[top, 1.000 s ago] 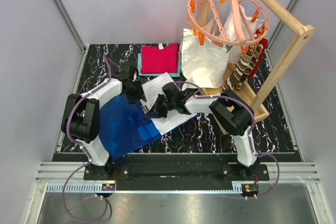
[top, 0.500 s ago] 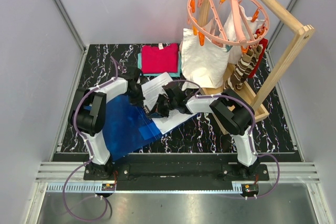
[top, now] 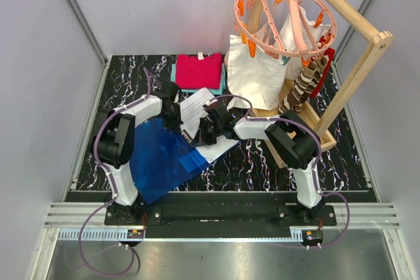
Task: Put the files into the folder
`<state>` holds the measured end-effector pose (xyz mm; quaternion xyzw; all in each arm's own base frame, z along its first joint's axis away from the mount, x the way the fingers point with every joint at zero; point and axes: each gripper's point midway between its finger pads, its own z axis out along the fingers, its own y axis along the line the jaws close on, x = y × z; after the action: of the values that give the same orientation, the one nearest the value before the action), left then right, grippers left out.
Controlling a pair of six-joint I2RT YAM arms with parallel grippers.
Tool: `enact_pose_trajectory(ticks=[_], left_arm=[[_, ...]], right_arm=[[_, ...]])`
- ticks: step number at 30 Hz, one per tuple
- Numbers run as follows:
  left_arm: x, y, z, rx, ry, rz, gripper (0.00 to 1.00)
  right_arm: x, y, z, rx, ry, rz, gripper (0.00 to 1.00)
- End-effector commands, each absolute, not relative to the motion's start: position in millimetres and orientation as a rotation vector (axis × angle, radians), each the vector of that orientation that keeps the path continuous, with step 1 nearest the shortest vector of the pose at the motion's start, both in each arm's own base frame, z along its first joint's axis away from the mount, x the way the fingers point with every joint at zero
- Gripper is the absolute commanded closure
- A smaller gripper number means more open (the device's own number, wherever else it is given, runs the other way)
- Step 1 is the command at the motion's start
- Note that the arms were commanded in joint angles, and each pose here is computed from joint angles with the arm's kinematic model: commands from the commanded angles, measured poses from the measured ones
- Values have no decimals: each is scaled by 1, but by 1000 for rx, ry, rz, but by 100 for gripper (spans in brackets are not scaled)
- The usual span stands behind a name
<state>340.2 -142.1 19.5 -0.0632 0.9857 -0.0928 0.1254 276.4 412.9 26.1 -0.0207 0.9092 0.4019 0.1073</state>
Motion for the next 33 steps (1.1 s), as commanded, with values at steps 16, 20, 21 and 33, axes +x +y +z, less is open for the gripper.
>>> enact_pose_trajectory(ticks=[16, 20, 21, 33], left_arm=[[322, -129, -12, -142, 2957, -161, 100], [315, -136, -14, -194, 2957, -210, 100], [316, -137, -12, -200, 2954, -219, 100], [327, -142, 16, -162, 2887, -270, 96]], right_arm=[[274, 344, -67, 27, 2881, 724, 100], [271, 385, -21, 26, 2814, 1091, 100], [272, 393, -10, 25, 2792, 1158, 100], [272, 412, 28, 45, 2709, 1432, 71]])
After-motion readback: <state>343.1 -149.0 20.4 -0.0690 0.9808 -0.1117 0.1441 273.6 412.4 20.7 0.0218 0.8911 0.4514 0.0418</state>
